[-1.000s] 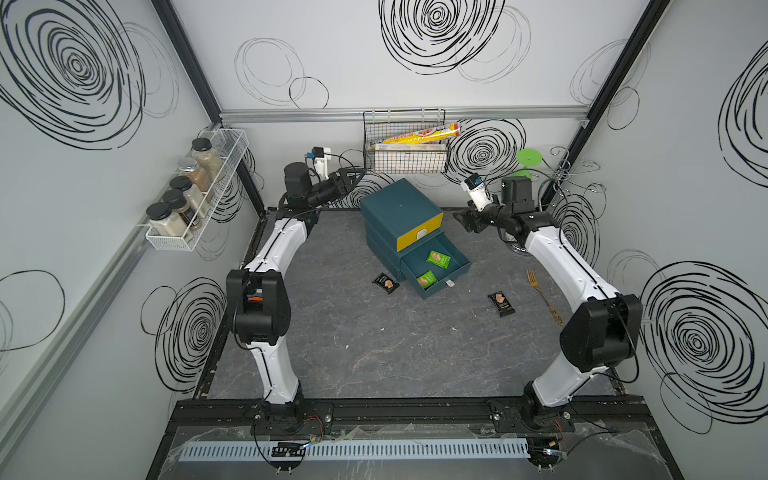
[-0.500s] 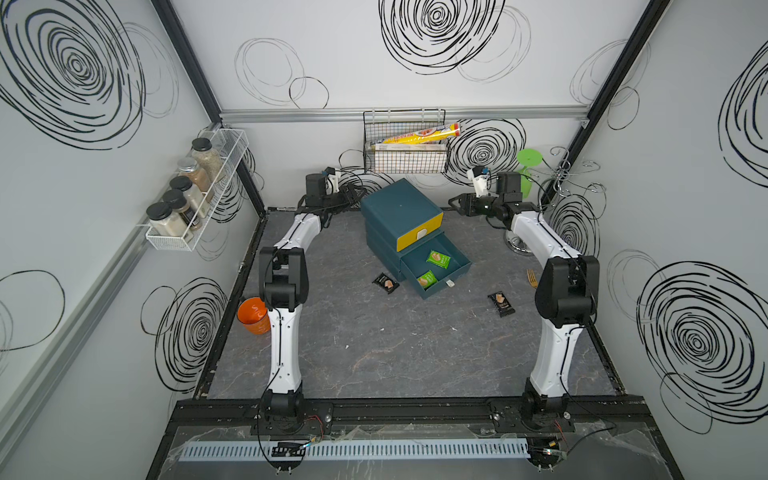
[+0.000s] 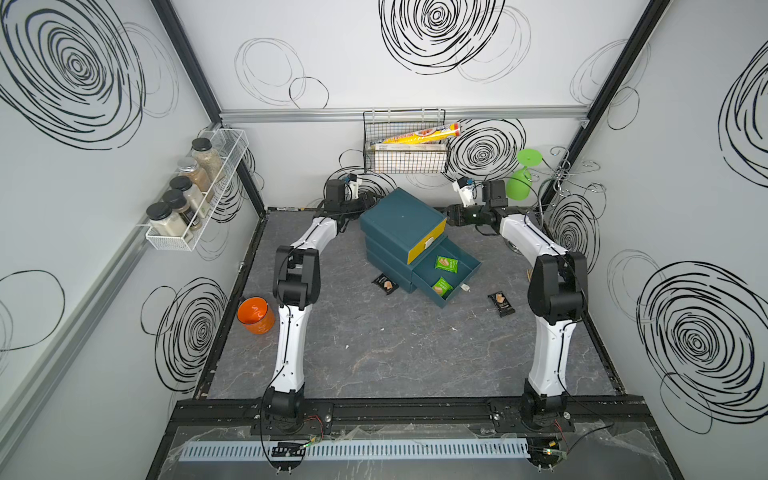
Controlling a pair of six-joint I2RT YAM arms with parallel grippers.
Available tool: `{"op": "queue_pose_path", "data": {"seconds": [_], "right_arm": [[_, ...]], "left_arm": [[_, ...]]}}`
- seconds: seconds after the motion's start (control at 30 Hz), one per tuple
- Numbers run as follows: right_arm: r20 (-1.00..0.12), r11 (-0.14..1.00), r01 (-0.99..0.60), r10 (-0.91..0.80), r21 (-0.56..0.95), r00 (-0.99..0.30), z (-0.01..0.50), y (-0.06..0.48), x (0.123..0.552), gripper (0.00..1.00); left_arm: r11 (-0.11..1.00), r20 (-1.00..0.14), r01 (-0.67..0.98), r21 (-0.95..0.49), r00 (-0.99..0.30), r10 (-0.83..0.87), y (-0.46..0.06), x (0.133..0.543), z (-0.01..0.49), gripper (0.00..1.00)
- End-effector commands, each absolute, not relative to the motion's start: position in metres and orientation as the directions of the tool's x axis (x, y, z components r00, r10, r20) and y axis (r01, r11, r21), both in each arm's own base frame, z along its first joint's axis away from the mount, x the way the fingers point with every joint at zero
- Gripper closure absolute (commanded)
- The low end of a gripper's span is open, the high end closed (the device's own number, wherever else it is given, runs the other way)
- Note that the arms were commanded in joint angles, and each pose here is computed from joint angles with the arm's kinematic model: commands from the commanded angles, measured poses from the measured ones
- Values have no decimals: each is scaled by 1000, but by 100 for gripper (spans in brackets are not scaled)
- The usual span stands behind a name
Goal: Take the cookies out of the drawer
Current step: Move the storage box to the center of the board.
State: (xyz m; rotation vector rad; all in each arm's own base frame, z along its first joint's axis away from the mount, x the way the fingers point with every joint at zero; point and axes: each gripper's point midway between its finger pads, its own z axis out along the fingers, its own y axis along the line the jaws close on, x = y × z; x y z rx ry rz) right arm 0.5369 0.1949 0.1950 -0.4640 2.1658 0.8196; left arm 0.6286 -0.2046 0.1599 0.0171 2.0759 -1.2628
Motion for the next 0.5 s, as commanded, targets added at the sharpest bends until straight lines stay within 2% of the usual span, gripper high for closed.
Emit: {"op": "queue_pose_path", "data": {"seconds": [0.0,0.33,0.47], "right_arm": [[-790,704,-603,-97,376,-606,220,203,505,46],[-749,699,-588,-113,406,-652,210,197,428,46],[-761,736,-576,-130,356,-636,214,187,414,43]], "left_arm": [[481,-639,476,-736,-723,-263,-228,608,193,37],[454,-633,501,-736,-747,-203,-264,583,182,37],[447,-632,502,-740,-747,-208,-270,581,186,37]]}}
